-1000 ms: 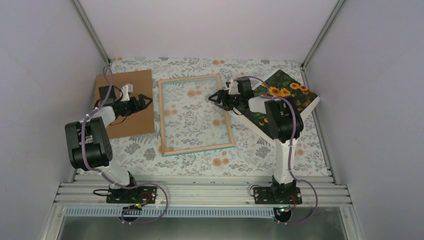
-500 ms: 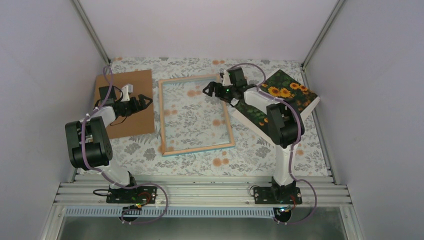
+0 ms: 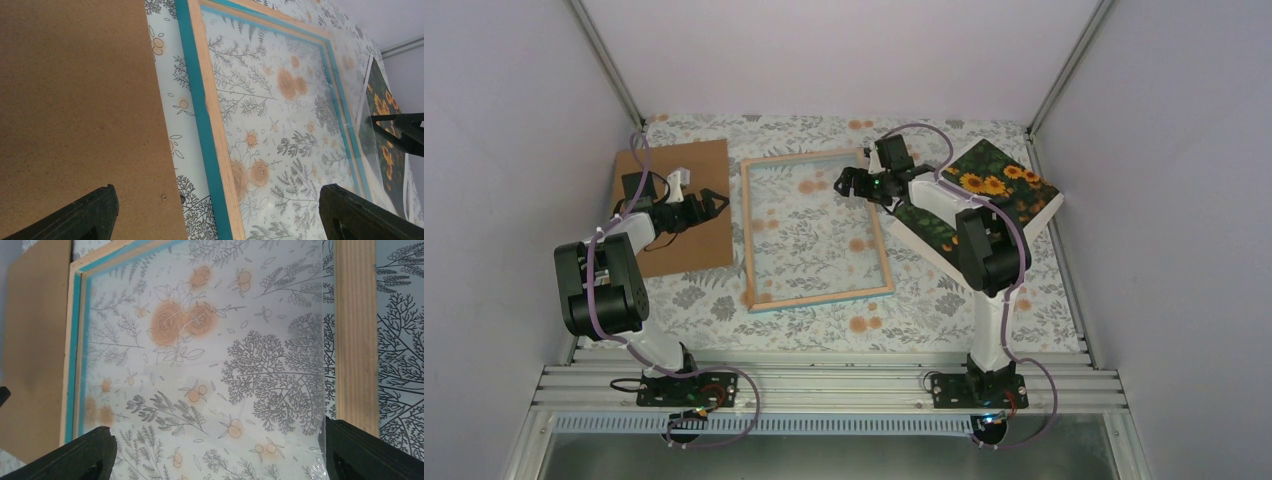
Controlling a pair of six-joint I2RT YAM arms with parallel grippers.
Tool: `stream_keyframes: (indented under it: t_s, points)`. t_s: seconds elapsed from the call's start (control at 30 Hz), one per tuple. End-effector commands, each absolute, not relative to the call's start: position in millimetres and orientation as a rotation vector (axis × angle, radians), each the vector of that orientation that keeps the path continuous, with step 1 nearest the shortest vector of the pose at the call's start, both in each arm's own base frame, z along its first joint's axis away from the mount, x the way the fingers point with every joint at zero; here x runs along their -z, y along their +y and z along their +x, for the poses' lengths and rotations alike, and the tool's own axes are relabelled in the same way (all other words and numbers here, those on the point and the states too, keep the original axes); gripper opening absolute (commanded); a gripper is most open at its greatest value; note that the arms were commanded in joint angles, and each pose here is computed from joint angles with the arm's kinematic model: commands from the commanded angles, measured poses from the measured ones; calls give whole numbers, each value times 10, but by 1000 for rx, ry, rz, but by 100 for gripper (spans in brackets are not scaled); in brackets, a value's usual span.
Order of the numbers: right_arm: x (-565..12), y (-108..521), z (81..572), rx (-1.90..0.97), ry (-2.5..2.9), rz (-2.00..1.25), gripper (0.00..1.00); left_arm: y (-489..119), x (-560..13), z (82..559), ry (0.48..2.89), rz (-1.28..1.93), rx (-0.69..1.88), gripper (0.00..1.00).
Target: Put the photo into the frame
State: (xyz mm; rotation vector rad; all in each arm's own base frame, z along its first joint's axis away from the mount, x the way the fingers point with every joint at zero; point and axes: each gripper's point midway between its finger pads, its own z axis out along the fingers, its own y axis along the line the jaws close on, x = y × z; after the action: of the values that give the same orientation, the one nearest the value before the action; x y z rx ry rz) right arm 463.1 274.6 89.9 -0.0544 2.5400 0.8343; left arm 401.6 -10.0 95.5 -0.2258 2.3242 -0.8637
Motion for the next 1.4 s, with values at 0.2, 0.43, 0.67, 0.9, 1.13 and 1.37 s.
stream_keyframes:
  t_s: [0.2,0.43,0.67,0.9,1.13,1.37]
  points:
    - [-823,2707,4611,-727,2549,-92,100,-37,-1039,4074,2298,-217,811,100]
    - [-967,2724,4622,-742,2503,-122,100,-15,-1055,4077,2299,-214,788,100]
    - [-1257,2779,4532,-871,2405,-333,100,-75,-1013,4072,2342,-117,717,100]
    - [-1532,2519,4431,-1055,2281,-472,100,-226,-869,4121,2410,16,634,97]
    - [-1311,2281,4390,-1201,2323,-431,100,-411,-691,4206,2470,118,628,95]
    - [-1016,2273,4297,-1253,2405,-376,100,-516,-545,4241,2510,162,625,93]
